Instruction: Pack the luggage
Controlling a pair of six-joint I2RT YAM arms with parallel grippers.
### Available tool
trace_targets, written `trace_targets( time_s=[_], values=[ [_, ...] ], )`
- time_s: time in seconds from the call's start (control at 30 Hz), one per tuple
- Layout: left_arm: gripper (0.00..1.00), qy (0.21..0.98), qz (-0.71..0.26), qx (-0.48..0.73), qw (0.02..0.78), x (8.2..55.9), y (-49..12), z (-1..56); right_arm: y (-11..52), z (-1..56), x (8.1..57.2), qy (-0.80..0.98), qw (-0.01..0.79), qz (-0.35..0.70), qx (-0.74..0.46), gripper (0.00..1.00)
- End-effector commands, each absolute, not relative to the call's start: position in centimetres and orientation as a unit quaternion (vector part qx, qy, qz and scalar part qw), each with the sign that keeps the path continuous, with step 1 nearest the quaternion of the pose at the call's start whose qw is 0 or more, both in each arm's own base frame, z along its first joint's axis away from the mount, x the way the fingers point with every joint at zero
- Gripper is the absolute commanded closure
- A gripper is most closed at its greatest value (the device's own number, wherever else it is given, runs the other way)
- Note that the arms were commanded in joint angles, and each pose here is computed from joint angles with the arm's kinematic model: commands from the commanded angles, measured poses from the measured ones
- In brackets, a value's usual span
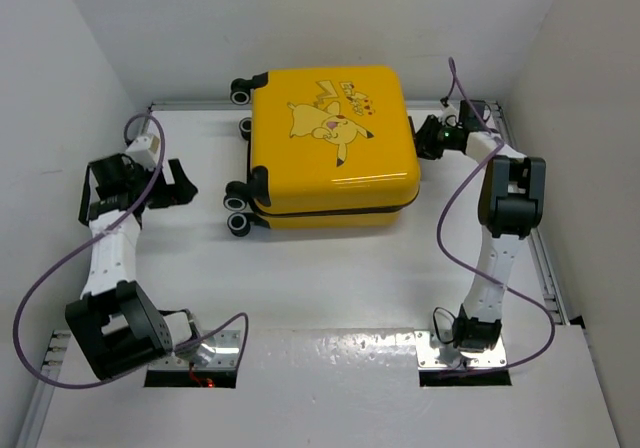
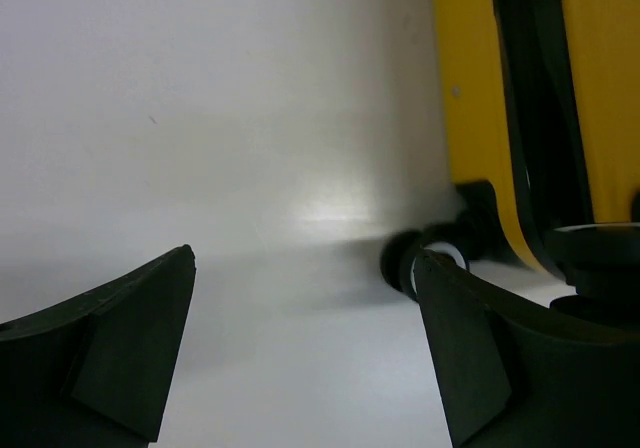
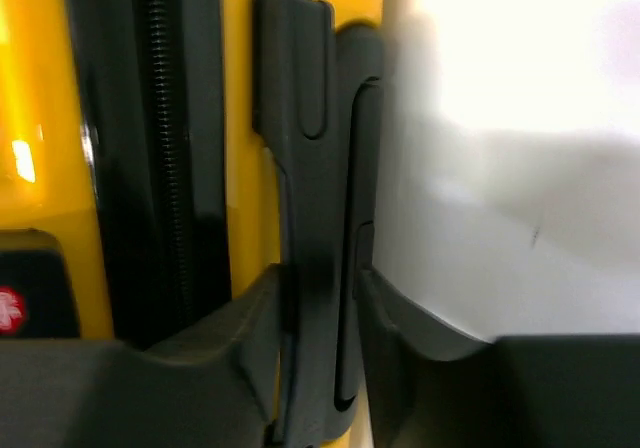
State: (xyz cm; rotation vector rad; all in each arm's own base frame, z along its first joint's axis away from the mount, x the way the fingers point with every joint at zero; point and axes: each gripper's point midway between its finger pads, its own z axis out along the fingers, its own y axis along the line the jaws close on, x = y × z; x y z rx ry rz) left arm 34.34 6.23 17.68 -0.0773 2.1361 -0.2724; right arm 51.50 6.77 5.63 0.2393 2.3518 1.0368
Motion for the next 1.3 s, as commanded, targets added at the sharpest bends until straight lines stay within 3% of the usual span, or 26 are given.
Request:
trace_targets(
  time_s=[0.0,0.03,0.13,0.3,0.37,0.53,0.7,0.83,0.97,1.1,1.13,1.17,1.27],
  values=[
    [0.08,0.891,-0.159,-0.039,0.423,30.5,3.6,15.4,9.8,0.8,50.4,0.923,0.239,0.297,0.055,0.72],
    [0.08,0.891,-0.164,-0.04,0.421,30.4,3.1,15.3,9.4,0.4,50.0,0.929,0.23,0.285,0.057,0.82],
    [0.07,0.893,-0.168,-0.036,0.416,30.3,2.0,15.4,10.6,-0.1,48.2,0.941,0.203,0.265,0.055,1.0],
    [0.09,0.902,-0.188,-0.077,0.382,31.2,1.6,14.6,10.3,2.4,45.3,0.934,0.203,0.285,0.069,1.0],
    [0.14,0.921,-0.218,-0.119,0.301,30.3,0.9,11.2,8.8,1.3,42.6,0.937,0.178,0.284,0.096,1.0],
    [0.16,0.916,-0.278,-0.191,0.215,28.6,-0.3,8.1,6.2,3.4,38.1,0.932,0.181,0.279,0.146,1.0],
    [0.21,0.914,-0.308,-0.21,0.162,26.1,-3.0,6.0,5.7,3.8,33.8,0.921,0.155,0.297,0.199,1.0],
    [0.25,0.9,-0.322,-0.24,0.173,26.7,-4.4,4.7,8.1,5.1,31.2,0.909,0.161,0.323,0.207,1.0],
    [0.27,0.865,-0.346,-0.24,0.272,33.7,-5.5,6.0,11.2,5.2,29.1,0.893,0.149,0.36,0.226,1.0],
    [0.27,0.837,-0.379,-0.266,0.292,41.5,-6.8,7.0,13.8,6.8,28.4,0.888,0.165,0.391,0.177,1.0],
    [0.27,0.837,-0.387,-0.281,0.265,42.7,-7.4,5.4,14.2,7.0,28.2,0.888,0.17,0.394,0.164,0.99],
    [0.25,0.825,-0.397,-0.268,0.301,46.1,-7.0,7.8,14.9,8.0,27.8,0.886,0.169,0.411,0.135,0.95],
    [0.24,0.806,-0.395,-0.247,0.365,51.9,-5.8,10.5,13.6,10.5,26.7,0.895,0.183,0.401,0.075,0.6]
  ],
)
